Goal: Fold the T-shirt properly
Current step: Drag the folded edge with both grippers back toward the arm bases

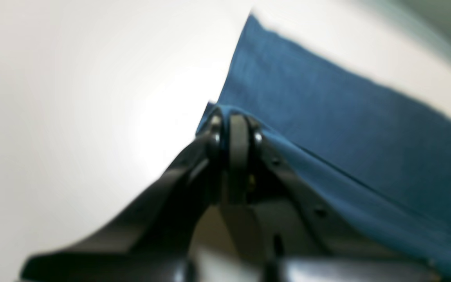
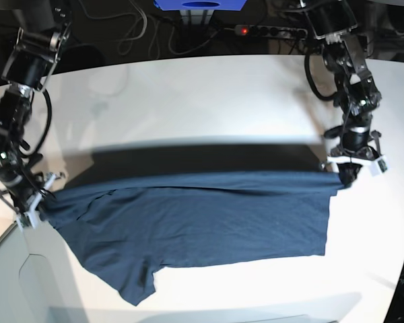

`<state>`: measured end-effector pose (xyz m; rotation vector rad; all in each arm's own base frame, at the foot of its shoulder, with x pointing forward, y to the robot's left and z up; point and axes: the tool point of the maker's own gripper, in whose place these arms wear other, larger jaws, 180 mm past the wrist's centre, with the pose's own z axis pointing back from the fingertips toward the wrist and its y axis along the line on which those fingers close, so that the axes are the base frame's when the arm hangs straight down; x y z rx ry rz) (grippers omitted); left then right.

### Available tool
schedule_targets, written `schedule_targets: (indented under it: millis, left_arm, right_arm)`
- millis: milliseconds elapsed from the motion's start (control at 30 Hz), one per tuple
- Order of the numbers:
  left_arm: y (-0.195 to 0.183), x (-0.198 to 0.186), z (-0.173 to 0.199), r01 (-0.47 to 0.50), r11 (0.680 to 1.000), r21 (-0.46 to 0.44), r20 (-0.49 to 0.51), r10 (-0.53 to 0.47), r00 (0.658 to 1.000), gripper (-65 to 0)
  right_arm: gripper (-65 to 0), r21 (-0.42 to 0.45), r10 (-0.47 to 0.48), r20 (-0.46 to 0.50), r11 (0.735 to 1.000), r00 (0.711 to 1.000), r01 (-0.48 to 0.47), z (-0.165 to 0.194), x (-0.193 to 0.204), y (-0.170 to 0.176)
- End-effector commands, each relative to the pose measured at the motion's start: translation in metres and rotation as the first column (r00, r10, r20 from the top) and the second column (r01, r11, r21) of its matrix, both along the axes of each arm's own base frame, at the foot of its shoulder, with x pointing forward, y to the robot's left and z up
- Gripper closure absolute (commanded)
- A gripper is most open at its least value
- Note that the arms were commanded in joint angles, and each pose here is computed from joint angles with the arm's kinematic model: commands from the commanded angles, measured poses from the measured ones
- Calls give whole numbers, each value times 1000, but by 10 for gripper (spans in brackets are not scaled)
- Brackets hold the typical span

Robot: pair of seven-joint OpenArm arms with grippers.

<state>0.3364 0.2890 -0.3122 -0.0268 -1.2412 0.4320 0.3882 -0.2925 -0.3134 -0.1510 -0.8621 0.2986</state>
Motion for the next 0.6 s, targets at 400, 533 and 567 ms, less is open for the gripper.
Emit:
schedule_targets:
  millis: [400,533,567]
  left_arm:
    - [2,25,34,11,1000,-2,68,-10,998,0]
    - [2,12,18,11,1000,-2,26,-11,1000,0]
    - [2,8,14,11,1000,-2,12,-11,1000,0]
  right_arm:
    - [-1,27,6,181,1000,983,-11,63,44,7]
    - [-1,33,0,121,999,993,-4,37,31,5]
    - [-1,39,-5,110,999,994,1,33,30,3]
